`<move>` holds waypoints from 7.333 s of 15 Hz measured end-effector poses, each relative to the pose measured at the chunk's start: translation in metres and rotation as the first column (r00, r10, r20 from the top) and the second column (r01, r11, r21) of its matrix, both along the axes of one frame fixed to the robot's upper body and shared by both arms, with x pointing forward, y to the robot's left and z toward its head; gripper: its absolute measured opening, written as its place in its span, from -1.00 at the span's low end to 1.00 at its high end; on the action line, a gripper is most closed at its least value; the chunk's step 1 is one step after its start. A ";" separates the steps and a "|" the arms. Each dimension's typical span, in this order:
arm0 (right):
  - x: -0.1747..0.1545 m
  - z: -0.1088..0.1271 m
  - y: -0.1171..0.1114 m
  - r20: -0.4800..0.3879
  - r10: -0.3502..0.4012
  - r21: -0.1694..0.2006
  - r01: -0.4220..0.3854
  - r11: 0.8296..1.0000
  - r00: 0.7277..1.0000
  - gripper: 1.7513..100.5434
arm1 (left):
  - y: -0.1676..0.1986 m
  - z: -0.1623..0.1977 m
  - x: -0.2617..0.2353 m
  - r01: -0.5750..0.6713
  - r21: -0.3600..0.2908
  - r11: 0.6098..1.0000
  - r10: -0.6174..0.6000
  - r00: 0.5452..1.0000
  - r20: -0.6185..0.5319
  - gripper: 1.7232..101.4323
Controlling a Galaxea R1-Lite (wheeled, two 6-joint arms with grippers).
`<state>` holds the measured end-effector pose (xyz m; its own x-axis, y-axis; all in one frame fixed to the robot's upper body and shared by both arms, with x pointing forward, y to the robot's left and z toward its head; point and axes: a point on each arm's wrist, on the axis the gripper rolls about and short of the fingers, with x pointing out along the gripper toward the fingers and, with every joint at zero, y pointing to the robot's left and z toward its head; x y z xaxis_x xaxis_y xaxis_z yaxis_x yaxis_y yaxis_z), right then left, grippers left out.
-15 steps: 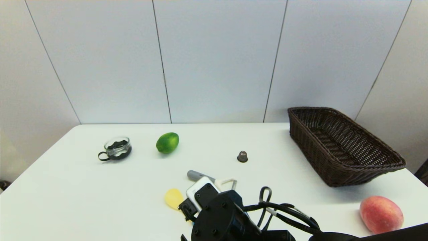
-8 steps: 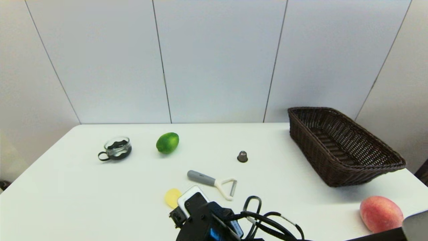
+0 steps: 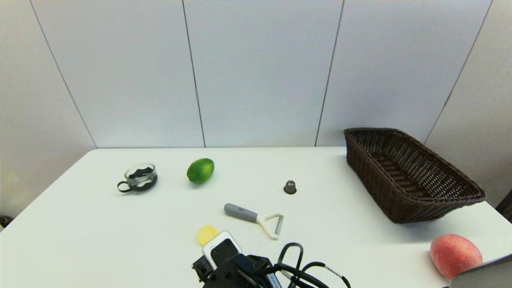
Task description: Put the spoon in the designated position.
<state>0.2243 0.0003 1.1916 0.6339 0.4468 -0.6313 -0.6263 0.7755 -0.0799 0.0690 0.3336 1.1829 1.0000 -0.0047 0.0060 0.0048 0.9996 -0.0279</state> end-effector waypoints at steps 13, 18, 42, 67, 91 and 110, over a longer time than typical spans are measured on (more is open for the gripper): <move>0.022 0.001 -0.001 0.015 -0.037 -0.009 0.037 0.999 0.999 0.94 | 0.000 0.000 0.000 0.000 0.000 1.000 0.000 1.000 0.000 0.93; 0.027 -0.006 0.000 0.007 -0.046 -0.020 0.046 0.999 0.999 0.94 | 0.000 0.000 0.000 0.000 0.000 1.000 0.000 1.000 -0.001 0.93; 0.019 -0.012 0.000 -0.020 -0.023 -0.034 0.022 0.999 1.000 0.94 | 0.000 0.000 0.000 0.000 0.000 1.000 0.000 1.000 0.000 0.93; 0.042 0.083 -0.026 0.086 -0.117 0.190 0.099 0.977 0.989 -0.87 | 0.000 0.000 0.000 0.000 0.001 1.000 0.000 1.000 -0.001 0.93; 0.200 0.078 -0.160 0.116 -0.620 0.136 0.606 0.784 0.776 -0.87 | 0.000 0.000 0.000 0.000 0.001 1.000 0.000 1.000 -0.001 0.93; 0.201 0.087 -0.168 0.220 -0.583 0.070 0.583 0.809 0.782 -0.87 | 0.000 0.000 0.000 0.000 0.001 1.000 0.000 1.000 -0.001 0.93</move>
<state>0.4254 -0.1678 1.2785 0.8948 -0.0539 -0.4432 -0.0205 0.9867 -0.1612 0.0690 0.3336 1.1828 1.0000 -0.0047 0.0049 0.0048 0.9996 -0.0272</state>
